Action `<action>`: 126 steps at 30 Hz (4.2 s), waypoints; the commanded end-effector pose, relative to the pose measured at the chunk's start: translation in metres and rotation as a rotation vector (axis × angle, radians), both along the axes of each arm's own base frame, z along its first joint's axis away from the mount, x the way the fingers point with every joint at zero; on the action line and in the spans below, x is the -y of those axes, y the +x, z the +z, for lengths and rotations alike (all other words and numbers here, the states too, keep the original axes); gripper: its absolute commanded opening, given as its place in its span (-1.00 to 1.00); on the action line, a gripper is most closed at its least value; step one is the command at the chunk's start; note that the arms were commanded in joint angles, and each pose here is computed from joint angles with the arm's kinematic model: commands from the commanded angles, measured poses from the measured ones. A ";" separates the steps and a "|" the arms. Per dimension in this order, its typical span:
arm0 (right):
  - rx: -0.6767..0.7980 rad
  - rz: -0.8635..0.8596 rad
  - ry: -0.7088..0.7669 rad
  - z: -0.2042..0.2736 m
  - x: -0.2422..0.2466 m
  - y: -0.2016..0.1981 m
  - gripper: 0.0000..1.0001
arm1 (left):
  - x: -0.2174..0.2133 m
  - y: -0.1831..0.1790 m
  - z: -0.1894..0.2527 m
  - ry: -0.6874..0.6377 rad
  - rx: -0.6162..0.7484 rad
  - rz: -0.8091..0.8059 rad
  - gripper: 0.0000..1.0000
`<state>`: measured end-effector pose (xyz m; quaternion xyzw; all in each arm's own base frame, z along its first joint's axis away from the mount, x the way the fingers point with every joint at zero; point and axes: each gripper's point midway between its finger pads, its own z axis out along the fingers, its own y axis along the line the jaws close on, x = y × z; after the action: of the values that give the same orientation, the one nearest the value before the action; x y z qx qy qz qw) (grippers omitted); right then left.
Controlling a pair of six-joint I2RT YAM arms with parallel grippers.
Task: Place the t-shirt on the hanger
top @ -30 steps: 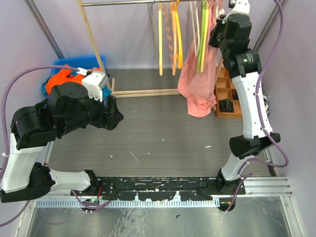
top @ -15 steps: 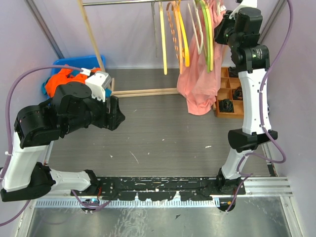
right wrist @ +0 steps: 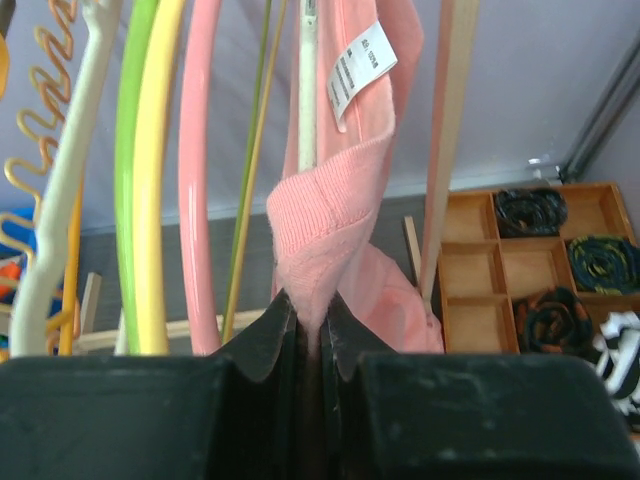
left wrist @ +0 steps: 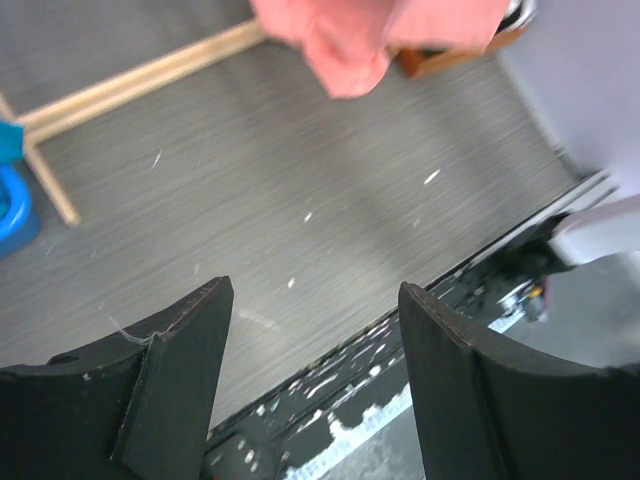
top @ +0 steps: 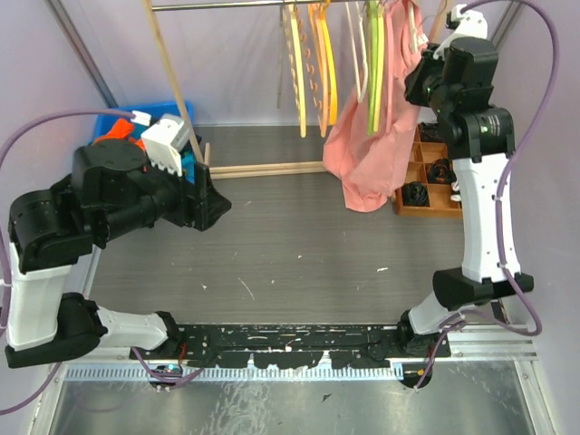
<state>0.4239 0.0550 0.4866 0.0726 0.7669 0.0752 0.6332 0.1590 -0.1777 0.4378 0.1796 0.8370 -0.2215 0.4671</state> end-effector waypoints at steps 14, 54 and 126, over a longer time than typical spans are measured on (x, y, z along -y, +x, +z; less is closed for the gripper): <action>-0.120 0.089 0.129 -0.030 -0.003 -0.146 -0.98 | 0.126 -0.005 0.134 -0.586 0.111 -0.356 0.48; -0.259 0.553 0.185 -0.071 -0.061 -0.269 -0.98 | 0.322 0.077 0.082 -0.694 0.006 -0.460 -0.35; -0.294 0.339 0.170 -0.072 -0.028 -0.277 -0.98 | 0.165 0.014 0.103 -0.497 0.143 -0.232 -0.04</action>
<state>0.1381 0.0875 0.4010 -0.0089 0.8566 0.2413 0.4560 0.1790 -0.3781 0.5351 0.1812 0.6950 -0.4746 0.5089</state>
